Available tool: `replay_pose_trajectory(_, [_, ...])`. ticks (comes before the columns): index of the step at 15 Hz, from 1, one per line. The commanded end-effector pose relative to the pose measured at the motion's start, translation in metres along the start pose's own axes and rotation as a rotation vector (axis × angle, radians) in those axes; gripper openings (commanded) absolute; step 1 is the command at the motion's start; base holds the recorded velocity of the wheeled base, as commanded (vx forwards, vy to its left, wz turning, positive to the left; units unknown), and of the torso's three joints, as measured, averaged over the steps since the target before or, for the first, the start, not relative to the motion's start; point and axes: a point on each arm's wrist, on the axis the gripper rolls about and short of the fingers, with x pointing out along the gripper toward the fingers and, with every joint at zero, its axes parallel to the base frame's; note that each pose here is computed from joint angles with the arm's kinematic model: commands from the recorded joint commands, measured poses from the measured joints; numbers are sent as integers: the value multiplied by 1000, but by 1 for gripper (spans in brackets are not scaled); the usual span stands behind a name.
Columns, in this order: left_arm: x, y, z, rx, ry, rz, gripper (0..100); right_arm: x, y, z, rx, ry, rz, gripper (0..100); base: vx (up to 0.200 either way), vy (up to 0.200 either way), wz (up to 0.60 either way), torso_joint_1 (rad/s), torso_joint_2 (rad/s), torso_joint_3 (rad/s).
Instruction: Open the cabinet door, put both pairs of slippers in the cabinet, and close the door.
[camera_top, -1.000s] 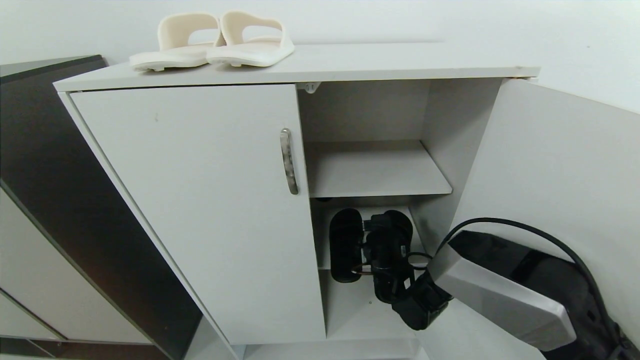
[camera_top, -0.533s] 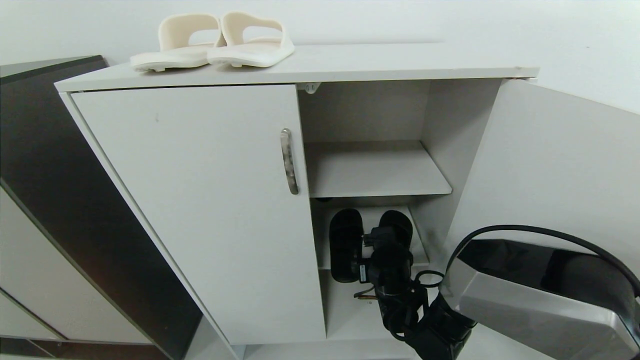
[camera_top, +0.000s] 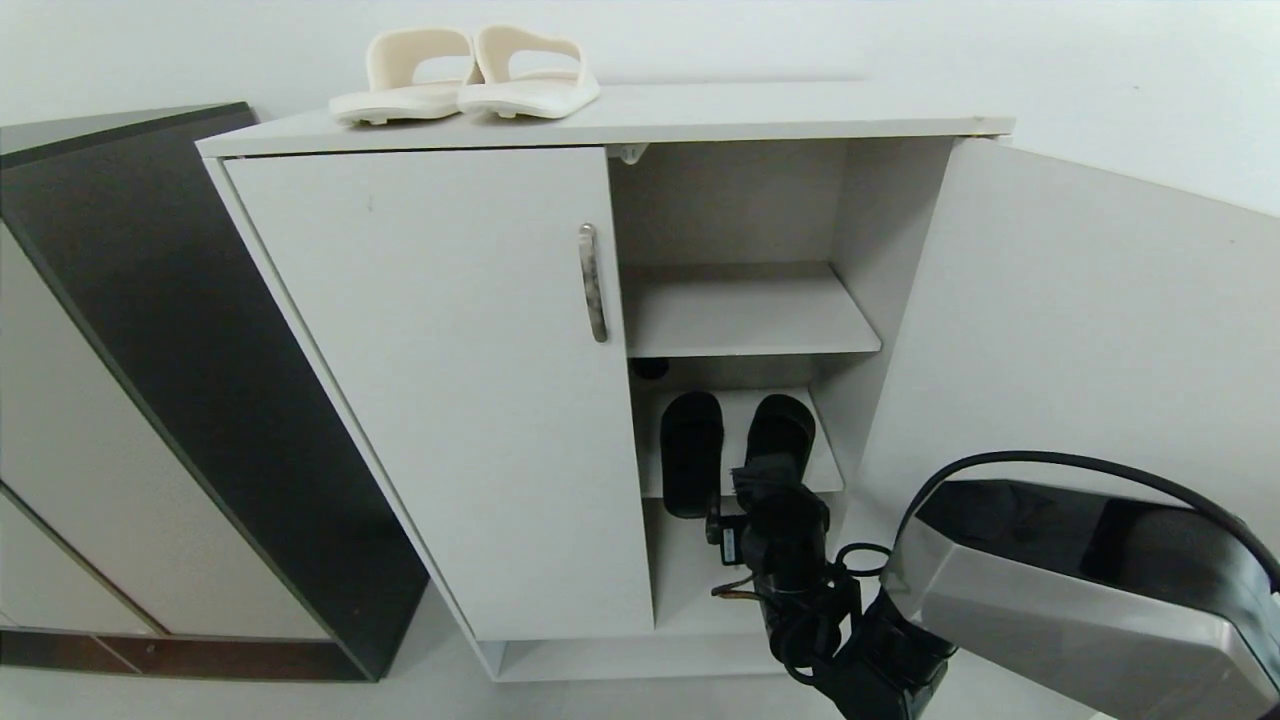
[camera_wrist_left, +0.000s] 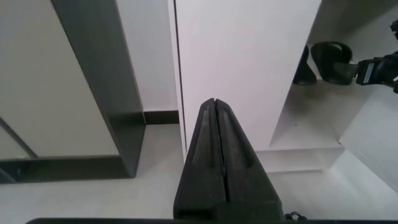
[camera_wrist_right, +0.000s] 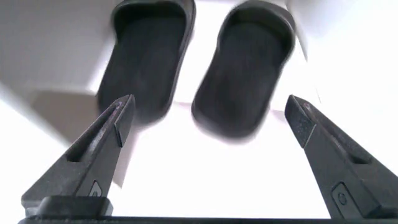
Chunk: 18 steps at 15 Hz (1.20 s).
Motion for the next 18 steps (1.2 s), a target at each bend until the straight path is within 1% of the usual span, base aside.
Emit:
replay_pose_trajectory(1, [0,0,0,0,2,1,0,-1,0,1,0,0,2,100,0,0,0,0,0,0])
replay_pose_trajectory(4, [0,0,0,2,2,-1,0,-2,0,-5,-11,13,2,100,0,0,0,0,0,0])
replay_pose_trajectory(11, [0,0,0,2,3,-4,0,-2,-1,-2,-6,7,3,100,0,0,0,0,0,0])
replay_pose_trajectory(17, [0,0,0,2,5,-4,0,-9,-5,-8,-29,32,5,100,0,0,0,2,-2,163])
replay_pose_trajectory(18, [0,0,0,2,5,-4,0,-10,-6,-9,-33,36,8,100,0,0,0,0,0,0])
